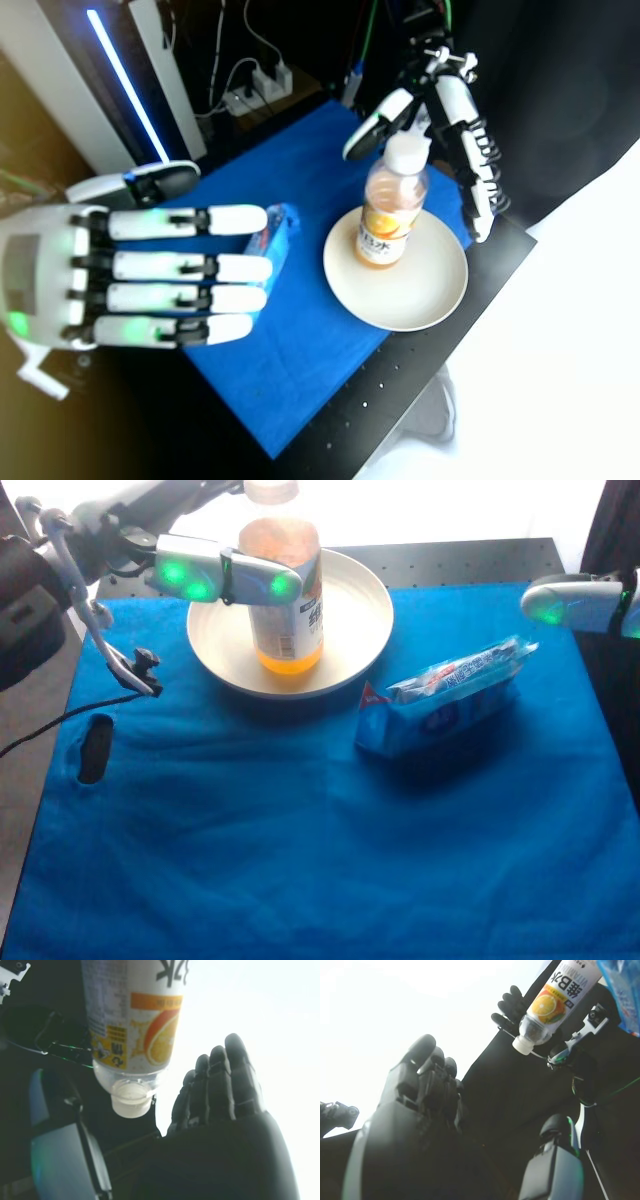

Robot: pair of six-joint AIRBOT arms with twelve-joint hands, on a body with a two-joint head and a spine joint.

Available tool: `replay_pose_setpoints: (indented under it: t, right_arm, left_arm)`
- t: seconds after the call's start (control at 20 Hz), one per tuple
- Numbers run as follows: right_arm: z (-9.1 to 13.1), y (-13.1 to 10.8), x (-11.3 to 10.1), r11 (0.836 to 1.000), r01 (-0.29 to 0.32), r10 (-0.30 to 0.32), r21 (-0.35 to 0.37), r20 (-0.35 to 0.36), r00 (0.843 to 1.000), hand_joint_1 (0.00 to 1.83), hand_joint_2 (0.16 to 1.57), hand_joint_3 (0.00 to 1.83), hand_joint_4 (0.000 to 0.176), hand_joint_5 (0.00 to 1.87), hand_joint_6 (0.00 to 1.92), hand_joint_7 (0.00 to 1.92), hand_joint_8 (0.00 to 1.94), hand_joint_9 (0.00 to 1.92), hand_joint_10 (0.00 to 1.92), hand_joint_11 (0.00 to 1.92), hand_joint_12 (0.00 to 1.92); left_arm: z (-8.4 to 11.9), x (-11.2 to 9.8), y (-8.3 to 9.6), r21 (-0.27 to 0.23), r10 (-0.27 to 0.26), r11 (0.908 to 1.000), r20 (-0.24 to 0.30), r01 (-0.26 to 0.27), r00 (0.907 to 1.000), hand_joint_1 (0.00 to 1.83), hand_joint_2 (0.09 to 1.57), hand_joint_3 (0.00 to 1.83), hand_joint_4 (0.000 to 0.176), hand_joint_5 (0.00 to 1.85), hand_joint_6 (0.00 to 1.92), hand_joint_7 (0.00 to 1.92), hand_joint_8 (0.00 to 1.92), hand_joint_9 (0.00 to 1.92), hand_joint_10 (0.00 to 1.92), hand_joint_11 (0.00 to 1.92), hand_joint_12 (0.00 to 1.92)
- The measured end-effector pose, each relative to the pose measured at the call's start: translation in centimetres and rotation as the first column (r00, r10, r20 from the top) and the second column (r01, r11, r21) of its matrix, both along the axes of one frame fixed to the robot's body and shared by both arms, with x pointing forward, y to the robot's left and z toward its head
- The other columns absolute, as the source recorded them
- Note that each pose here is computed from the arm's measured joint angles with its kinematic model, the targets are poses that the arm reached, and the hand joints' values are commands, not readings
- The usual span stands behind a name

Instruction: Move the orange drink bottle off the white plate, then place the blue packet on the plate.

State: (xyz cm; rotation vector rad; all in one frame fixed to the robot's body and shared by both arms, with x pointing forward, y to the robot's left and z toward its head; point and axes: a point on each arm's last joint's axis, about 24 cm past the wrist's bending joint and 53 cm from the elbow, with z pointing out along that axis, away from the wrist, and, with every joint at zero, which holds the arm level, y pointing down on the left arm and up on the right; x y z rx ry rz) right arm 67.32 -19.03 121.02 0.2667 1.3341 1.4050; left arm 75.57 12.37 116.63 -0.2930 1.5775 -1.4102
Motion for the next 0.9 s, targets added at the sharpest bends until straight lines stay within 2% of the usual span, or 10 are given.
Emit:
replay_pose_setpoints:
  t: [0.1,0.25,0.35,0.4,0.55,0.6,0.65,0.7,0.8,0.9]
  right_arm:
    - [0.0,0.0,0.0,1.0,0.001,-0.001,0.001,0.0,1.0,0.67,0.91,0.0,0.0,0.1,0.0,0.24,0.01,0.22,0.01,0.0,0.59]
    - [0.0,0.0,0.0,1.0,0.001,-0.001,0.002,0.0,1.0,0.67,0.9,0.0,0.0,0.08,0.0,0.27,0.01,0.24,0.01,0.03,0.61]
    - [0.0,0.0,0.0,1.0,0.0,0.0,0.003,-0.001,1.0,0.66,0.91,0.0,0.0,0.07,0.0,0.26,0.0,0.23,0.0,0.01,0.63]
    - [0.0,0.0,0.0,1.0,-0.001,0.001,0.001,0.0,1.0,0.67,0.91,0.0,0.0,0.07,0.0,0.25,0.0,0.21,0.0,0.0,0.65]
    - [0.0,0.0,0.0,1.0,-0.002,0.002,0.002,-0.001,1.0,0.68,0.89,0.0,0.0,0.08,0.0,0.26,0.0,0.2,0.0,0.0,0.68]
    - [0.0,0.0,0.0,1.0,-0.002,0.002,0.002,0.0,1.0,0.68,0.89,0.0,0.0,0.08,0.0,0.26,0.0,0.21,0.0,0.0,0.64]
    - [0.0,0.0,0.0,1.0,-0.002,0.002,0.002,-0.001,1.0,0.67,0.9,0.0,0.0,0.08,0.0,0.26,0.0,0.21,0.0,0.0,0.62]
    - [0.0,0.0,0.0,1.0,-0.003,0.003,0.002,0.0,1.0,0.68,0.9,0.0,0.0,0.09,0.0,0.26,0.0,0.21,0.0,0.0,0.61]
    - [0.0,0.0,0.0,1.0,-0.003,0.003,0.002,-0.001,1.0,0.7,0.89,0.0,0.0,0.1,0.0,0.25,0.0,0.23,0.01,0.0,0.63]
    - [0.0,0.1,-0.1,1.0,-0.005,0.005,0.002,0.0,1.0,0.69,0.89,0.0,0.0,0.09,0.0,0.25,0.0,0.22,0.0,0.0,0.64]
  left_arm:
    - [-0.4,0.1,-0.4,-0.007,-0.006,1.0,-0.012,0.006,0.9999,0.88,0.76,0.0,0.044,0.03,0.0,0.13,0.0,0.15,0.0,0.06,0.32]
    - [-0.7,0.0,-0.8,-0.003,-0.012,0.9999,-0.017,0.012,0.9998,0.84,0.69,0.0,0.028,0.05,0.0,0.13,0.0,0.15,0.0,0.08,0.33]
    - [-0.8,0.1,-0.9,-0.002,-0.008,1.0,-0.022,0.008,0.9997,0.84,0.71,0.0,0.027,0.05,0.0,0.14,0.01,0.17,0.01,0.09,0.34]
    - [-0.9,0.2,-0.9,-0.001,-0.007,1.0,-0.025,0.007,0.9997,0.85,0.72,0.0,0.038,0.05,0.0,0.15,0.0,0.17,0.0,0.06,0.41]
    - [-1.4,0.5,-1.2,-0.009,-0.005,0.9999,-0.038,0.004,0.9993,0.88,0.74,0.01,0.039,0.06,0.0,0.17,0.0,0.2,0.0,0.0,0.58]
    - [-1.5,0.6,-1.3,-0.017,-0.007,0.9998,-0.045,0.007,0.999,0.9,0.78,0.0,0.021,0.08,0.0,0.2,0.0,0.23,0.0,0.02,0.63]
    - [-1.7,0.7,-1.4,-0.017,-0.008,0.9998,-0.049,0.007,0.9988,0.9,0.77,0.0,0.013,0.1,0.01,0.22,0.01,0.25,0.01,0.03,0.64]
    - [-2.0,0.8,-1.5,-0.02,-0.008,0.9998,-0.055,0.007,0.9985,0.9,0.78,0.0,0.004,0.12,0.0,0.26,0.0,0.3,0.01,0.05,0.67]
    - [-2.5,0.9,-1.6,-0.028,-0.01,0.9996,-0.07,0.008,0.9975,0.92,0.79,0.0,0.0,0.19,0.01,0.32,0.01,0.4,0.02,0.07,0.72]
    - [-2.9,1.0,-1.7,-0.038,-0.013,0.9992,-0.086,0.01,0.9962,0.93,0.84,0.0,0.0,0.46,0.01,0.54,0.01,0.67,0.04,0.28,0.84]
